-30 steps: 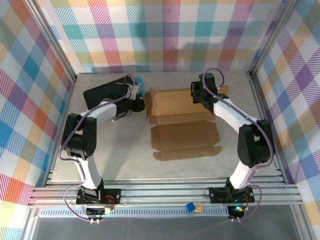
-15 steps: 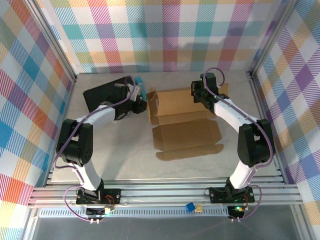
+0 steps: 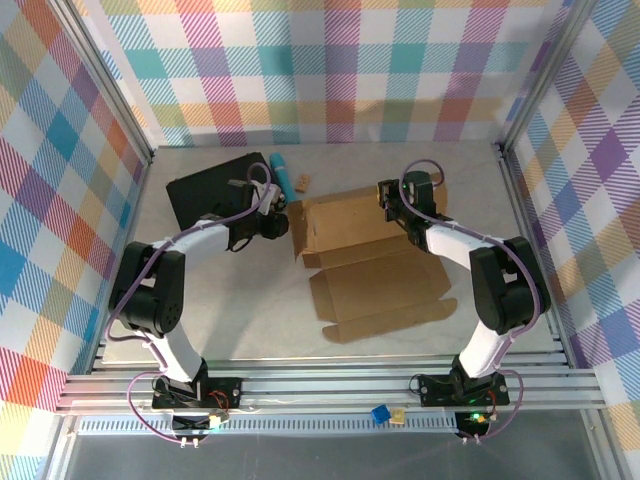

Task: Fold the paper box

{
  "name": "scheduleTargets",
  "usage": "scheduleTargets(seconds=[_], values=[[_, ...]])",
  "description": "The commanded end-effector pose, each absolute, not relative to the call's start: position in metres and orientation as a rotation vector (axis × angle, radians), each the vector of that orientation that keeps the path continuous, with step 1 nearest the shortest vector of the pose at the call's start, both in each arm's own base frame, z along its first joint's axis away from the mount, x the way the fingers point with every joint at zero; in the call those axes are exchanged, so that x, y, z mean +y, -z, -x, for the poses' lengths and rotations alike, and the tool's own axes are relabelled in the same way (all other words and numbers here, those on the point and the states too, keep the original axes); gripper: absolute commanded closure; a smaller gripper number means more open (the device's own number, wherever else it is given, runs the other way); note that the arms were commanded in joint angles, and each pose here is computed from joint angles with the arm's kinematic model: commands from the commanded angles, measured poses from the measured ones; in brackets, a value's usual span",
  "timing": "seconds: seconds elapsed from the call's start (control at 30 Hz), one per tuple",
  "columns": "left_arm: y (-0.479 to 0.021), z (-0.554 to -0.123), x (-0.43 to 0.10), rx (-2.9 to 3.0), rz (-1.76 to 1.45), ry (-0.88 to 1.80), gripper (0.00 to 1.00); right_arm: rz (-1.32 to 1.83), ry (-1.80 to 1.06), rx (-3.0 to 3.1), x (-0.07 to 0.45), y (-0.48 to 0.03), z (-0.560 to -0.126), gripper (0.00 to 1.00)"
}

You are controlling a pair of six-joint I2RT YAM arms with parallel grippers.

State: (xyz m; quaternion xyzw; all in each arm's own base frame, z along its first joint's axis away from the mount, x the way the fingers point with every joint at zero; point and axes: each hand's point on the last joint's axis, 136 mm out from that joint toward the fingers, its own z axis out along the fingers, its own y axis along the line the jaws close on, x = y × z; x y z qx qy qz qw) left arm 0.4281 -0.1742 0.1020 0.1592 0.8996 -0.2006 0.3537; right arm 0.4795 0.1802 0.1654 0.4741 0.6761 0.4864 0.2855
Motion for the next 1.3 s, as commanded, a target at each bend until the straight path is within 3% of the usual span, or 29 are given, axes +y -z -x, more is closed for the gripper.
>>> scheduleTargets(seconds=[0.0,0.2,0.37,0.7,1.27], values=[[-0.118,-0.427,-0.177,2.280,-0.407,0.525,0.57,-1.105,-1.450,1.685,0.191,-0.201,-0.494,1.00],[-0.133,-0.442,-0.152,2.266,-0.246,0.410,0.56,-0.973,-1.568,1.583,0.205,-0.235,-0.524,1.00],[-0.139,-0.453,-0.136,2.261,-0.152,0.361,0.53,-0.915,-1.661,1.576,0.217,-0.232,-0.531,1.00],[-0.134,-0.450,-0.137,2.264,-0.191,0.371,0.52,-0.885,-1.704,1.611,0.210,-0.199,-0.520,1.00],[-0.135,-0.426,-0.170,2.212,-0.416,0.492,0.53,-0.836,-1.757,1.614,0.210,-0.196,-0.517,1.00]])
